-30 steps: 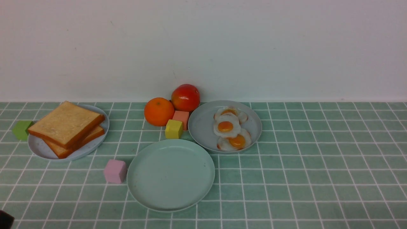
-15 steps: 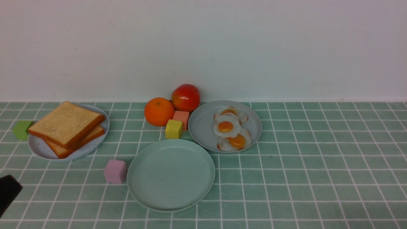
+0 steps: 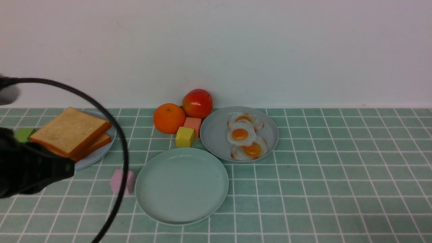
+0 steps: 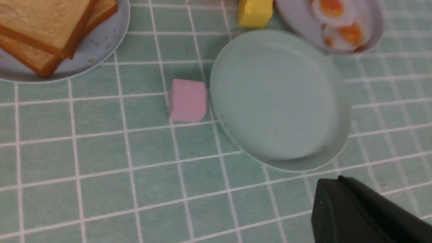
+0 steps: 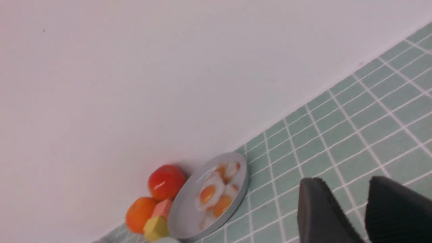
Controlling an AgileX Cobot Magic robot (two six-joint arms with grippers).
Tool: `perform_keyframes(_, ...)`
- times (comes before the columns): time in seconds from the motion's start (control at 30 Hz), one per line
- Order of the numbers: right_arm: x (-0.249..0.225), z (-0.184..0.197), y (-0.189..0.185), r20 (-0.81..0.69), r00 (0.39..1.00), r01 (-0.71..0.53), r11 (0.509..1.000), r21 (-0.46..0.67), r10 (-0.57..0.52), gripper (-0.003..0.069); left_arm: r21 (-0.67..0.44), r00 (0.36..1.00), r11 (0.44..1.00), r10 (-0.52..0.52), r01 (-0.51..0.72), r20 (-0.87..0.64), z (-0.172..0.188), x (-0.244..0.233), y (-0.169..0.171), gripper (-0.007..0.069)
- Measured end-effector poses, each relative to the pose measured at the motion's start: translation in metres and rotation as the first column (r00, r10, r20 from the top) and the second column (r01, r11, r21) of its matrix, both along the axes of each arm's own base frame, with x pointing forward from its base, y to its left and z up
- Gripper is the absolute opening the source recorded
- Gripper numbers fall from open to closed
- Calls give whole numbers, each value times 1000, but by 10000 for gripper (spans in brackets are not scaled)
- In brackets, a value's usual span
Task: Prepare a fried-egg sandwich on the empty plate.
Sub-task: Use the left arm to grab a slice of bread
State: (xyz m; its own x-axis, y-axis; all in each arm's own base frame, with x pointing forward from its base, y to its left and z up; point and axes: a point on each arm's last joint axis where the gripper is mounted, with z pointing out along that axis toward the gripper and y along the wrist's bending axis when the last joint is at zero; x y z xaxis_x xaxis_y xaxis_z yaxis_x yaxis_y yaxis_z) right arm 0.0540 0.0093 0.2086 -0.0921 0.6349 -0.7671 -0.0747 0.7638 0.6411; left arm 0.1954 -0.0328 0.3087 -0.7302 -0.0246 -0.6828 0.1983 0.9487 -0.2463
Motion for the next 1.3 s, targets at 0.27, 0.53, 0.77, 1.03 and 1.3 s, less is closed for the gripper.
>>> perform_keyframes(0.27, -6, 105, 17, -219, 951, -298, 845, -444, 220, 25, 164, 998, 987, 13, -2, -65, -20, 74, 9, -13)
perform_keyframes(0.53, 15, 168, 34, -383, 823, -567, 644, -513, 420, 0, 351, 992, 936, 74, -33, -102, -48, 151, 23, -13)
perform_keyframes(0.77, 39, 175, 56, -547, 654, -756, 486, -440, 522, 0, 463, 992, 886, 48, 13, -120, -70, 199, 29, 146)
perform_keyframes(1.03, 43, 173, 61, -571, 627, -778, 455, -432, 530, 3, 507, 983, 855, -16, 108, -181, -111, 220, 29, 411)
perform_keyframes(1.3, 42, 173, 62, -565, 620, -784, 458, -419, 544, 7, 536, 979, 832, -45, 146, -197, -129, 227, 30, 328)
